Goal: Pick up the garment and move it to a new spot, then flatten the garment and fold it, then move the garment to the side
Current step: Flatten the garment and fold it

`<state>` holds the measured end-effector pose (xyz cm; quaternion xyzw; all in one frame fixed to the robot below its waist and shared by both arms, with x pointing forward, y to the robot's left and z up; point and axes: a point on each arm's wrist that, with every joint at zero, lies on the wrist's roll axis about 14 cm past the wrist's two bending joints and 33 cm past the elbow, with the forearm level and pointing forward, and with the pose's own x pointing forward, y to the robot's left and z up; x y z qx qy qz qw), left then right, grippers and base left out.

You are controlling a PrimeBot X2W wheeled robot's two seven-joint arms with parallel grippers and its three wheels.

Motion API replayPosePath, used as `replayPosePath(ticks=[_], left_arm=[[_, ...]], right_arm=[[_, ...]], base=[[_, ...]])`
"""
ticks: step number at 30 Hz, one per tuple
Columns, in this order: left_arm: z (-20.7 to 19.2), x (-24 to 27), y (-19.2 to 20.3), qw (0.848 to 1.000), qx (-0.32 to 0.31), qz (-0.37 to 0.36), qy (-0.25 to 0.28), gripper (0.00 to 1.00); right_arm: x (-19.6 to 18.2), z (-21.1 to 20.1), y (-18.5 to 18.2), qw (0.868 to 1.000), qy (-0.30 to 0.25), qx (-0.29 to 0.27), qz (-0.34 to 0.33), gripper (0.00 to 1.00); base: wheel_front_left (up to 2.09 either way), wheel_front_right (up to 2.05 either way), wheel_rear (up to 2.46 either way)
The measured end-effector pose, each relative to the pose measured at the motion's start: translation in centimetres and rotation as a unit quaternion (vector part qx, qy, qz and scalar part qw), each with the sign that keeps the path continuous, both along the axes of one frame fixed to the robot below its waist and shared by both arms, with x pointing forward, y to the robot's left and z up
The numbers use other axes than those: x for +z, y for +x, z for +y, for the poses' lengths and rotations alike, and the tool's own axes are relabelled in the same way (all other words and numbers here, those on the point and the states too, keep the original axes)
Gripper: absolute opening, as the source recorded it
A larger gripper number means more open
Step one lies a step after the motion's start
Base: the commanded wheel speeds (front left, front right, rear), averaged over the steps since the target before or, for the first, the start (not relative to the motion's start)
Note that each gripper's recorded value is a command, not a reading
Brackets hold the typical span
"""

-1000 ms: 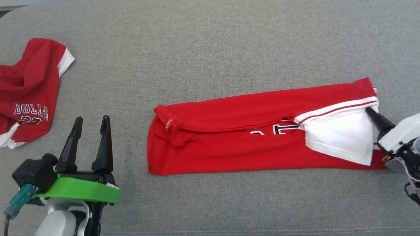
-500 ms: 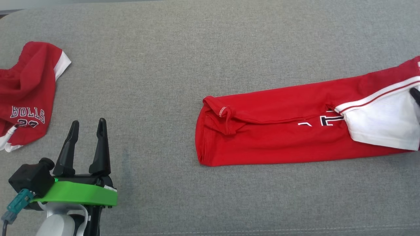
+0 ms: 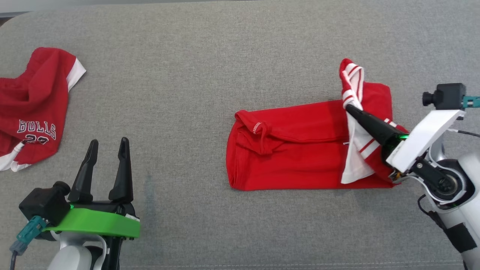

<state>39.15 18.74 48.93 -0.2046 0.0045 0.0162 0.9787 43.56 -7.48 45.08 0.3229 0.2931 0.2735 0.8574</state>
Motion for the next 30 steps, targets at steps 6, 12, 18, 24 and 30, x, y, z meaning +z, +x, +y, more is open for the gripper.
replayPosePath(ticks=[6,12,18,24,30], left_arm=[[0.4,0.1,-0.5,1.0,0.006,0.0,0.002,1.0],[1.1,-0.3,-0.9,1.0,0.018,0.008,0.004,1.0],[1.3,-0.7,-1.1,1.0,0.021,0.015,0.004,1.0],[0.9,-1.0,-0.9,1.0,0.014,0.02,0.002,1.0],[0.7,-1.3,-0.8,1.0,0.011,0.024,0.0,1.0]], right_arm=[[1.0,5.5,-1.6,0.998,0.038,0.051,-0.008,0.0],[1.3,9.4,-2.0,0.997,0.044,0.065,-0.014,0.0],[1.2,11.7,-2.7,0.996,0.053,0.076,-0.003,0.0],[1.4,13.1,-2.4,0.996,0.053,0.076,-0.007,0.14],[2.3,15.9,-3.1,0.993,0.071,0.096,-0.013,1.0]], base=[[0.0,0.0,0.0],[0.0,0.0,0.0],[0.0,0.0,0.0],[0.0,0.0,0.0],[0.0,0.0,0.0]])
